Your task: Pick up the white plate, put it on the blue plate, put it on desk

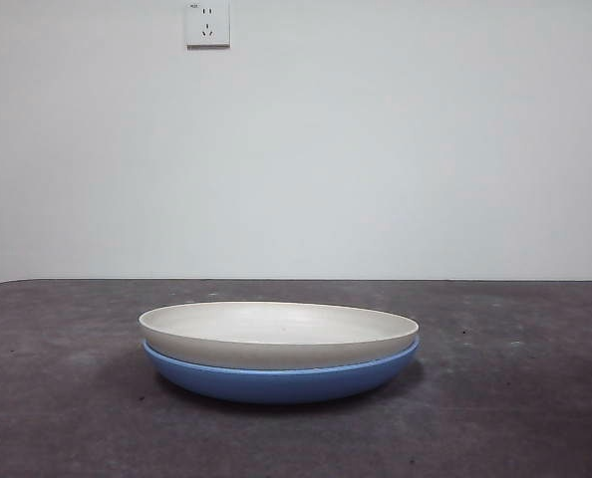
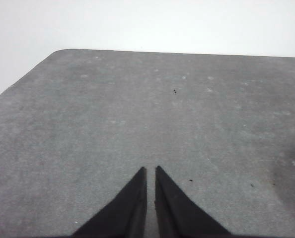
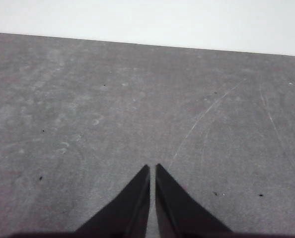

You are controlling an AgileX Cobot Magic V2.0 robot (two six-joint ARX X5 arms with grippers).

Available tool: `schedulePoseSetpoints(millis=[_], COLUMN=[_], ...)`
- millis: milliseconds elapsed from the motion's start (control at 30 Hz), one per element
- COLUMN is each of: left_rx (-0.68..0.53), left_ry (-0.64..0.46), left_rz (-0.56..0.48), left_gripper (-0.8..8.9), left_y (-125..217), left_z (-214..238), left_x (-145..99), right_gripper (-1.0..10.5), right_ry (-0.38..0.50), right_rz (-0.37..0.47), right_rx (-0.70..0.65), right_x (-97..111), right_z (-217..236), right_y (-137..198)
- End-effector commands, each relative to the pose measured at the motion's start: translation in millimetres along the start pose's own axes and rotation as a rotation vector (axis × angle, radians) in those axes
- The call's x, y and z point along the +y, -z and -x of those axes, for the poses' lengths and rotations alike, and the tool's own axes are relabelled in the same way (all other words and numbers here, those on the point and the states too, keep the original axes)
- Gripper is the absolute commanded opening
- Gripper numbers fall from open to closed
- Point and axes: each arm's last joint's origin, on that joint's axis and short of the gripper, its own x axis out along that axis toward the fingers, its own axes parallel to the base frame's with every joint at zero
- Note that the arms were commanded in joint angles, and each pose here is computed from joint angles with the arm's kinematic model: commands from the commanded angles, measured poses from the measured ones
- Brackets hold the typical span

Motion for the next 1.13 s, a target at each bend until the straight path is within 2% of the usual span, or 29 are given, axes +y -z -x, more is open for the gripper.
schedulePoseSetpoints(millis=[33,1133], left_rx=[0.025,0.025], left_ry=[-0.003,-0.003], left_rz=[-0.005,-0.005], left_gripper=[0.28,0.28], left_y=[7.3,7.3], left_z=[-1.9,-1.9], left_x=[0.5,0.5], right_gripper=[0.2,0.2], right_ry=[0.004,0.001], right_rz=[0.011,0.010], right_rx=[0.009,-0.027], right_x=[-0.1,0.0], right_z=[-0.5,-1.3], right_y=[2.4,0.8])
